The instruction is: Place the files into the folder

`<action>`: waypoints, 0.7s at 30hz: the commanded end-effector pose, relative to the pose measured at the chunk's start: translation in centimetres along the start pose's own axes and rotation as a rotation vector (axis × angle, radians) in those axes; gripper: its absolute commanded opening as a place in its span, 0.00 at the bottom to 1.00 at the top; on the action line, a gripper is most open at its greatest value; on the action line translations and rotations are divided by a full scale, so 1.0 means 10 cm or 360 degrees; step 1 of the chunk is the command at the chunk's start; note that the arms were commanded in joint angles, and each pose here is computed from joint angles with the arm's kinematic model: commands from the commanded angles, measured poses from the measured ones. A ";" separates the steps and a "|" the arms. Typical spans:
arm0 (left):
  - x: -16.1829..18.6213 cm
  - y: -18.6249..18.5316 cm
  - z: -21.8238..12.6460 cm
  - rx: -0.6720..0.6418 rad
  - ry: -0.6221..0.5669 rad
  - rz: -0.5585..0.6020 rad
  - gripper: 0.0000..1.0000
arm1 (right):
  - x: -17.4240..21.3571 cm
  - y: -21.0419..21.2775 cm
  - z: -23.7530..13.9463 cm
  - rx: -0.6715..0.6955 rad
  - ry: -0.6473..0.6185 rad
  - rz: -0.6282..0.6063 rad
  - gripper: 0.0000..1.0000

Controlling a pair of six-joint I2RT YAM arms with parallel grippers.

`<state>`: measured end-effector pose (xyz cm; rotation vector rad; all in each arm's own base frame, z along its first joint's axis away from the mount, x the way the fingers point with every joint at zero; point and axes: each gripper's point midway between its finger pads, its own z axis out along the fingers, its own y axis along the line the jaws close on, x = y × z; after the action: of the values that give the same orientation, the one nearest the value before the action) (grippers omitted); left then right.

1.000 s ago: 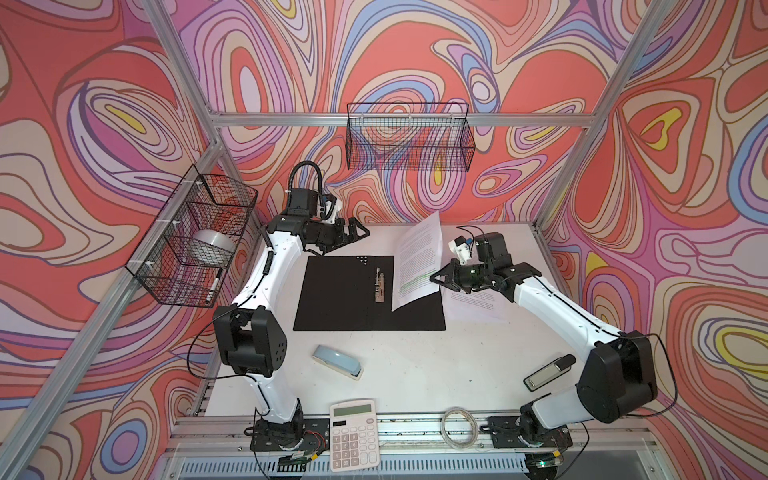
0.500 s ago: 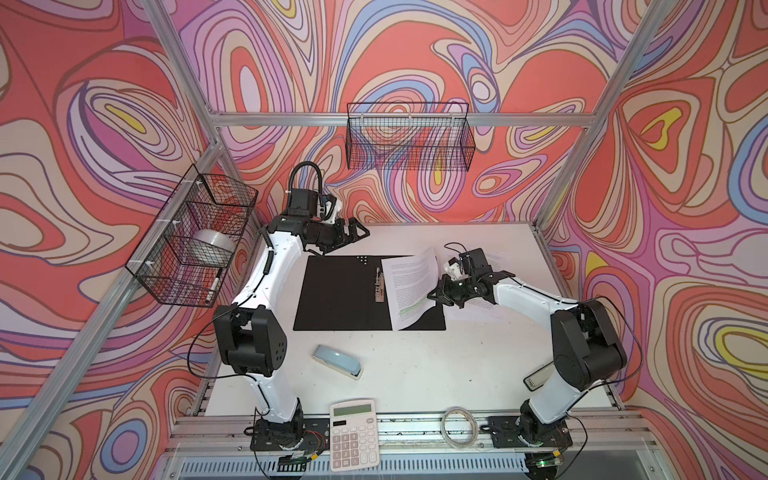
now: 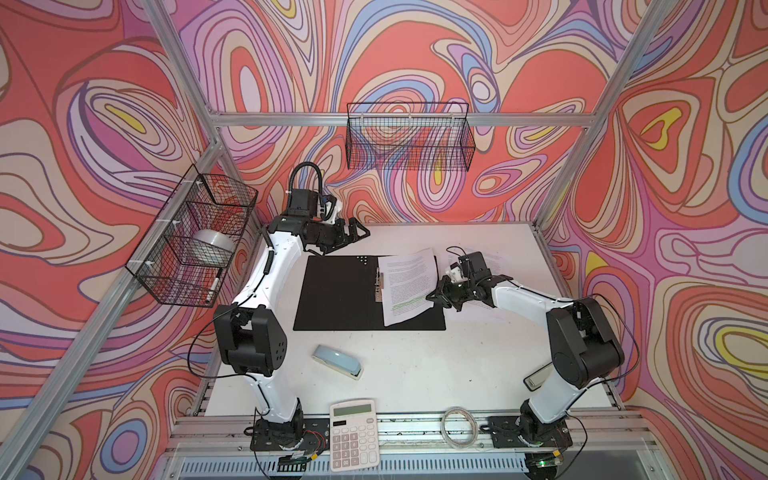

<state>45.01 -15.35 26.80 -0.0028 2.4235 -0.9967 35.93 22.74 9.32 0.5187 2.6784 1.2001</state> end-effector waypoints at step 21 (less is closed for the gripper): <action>0.00 -0.02 0.04 0.0064 0.0007 -0.0036 0.96 | 0.10 -0.22 0.01 0.0385 0.0053 -0.0086 0.47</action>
<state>44.82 -15.68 26.71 -0.0092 2.4258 -1.0345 34.78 22.68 8.42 0.4747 2.8181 0.9951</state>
